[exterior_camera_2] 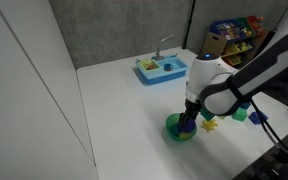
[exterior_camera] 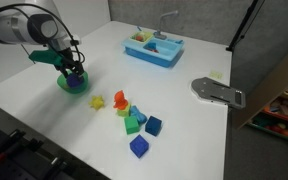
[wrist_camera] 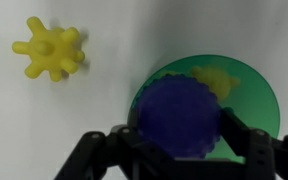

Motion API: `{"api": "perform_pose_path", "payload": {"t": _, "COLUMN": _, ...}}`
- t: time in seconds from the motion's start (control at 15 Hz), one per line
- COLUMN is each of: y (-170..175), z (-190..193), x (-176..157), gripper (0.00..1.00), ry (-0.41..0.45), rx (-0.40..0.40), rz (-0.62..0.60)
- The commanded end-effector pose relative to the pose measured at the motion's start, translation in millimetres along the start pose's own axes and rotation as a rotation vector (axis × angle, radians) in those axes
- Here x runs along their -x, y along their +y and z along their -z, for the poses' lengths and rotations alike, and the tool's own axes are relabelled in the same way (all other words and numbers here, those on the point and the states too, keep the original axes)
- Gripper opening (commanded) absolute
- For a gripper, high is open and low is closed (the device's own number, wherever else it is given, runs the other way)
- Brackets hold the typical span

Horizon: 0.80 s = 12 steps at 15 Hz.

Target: Remove the purple ball from the bowl and put it on the table

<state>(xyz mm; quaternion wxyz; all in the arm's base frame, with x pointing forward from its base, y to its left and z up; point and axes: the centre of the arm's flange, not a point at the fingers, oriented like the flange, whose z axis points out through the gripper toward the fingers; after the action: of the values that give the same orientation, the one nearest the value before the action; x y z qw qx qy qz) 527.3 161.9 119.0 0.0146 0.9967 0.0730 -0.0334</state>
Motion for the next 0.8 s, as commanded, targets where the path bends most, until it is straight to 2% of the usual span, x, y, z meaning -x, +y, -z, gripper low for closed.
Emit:
{"api": "perform_pose_path", "payload": {"t": 0.0, "y": -3.9, "z": -2.6, "x": -6.7, "gripper": 0.54, "ry": 0.010, "rx": 0.012, "rz": 0.019}}
{"api": "perform_pose_path", "payload": {"t": 0.13, "y": -6.4, "z": 4.2, "x": -4.6, "gripper": 0.46, "ry": 0.016, "rx": 0.002, "rz": 0.019}}
{"api": "perform_pose_path", "payload": {"t": 0.4, "y": -13.2, "z": 23.2, "x": -0.1, "gripper": 0.41, "ry": 0.036, "rx": -0.009, "rz": 0.024}}
{"api": "perform_pose_path", "payload": {"t": 0.73, "y": -13.6, "z": 68.9, "x": -1.9, "gripper": 0.34, "ry": 0.101, "rx": -0.007, "rz": 0.010}}
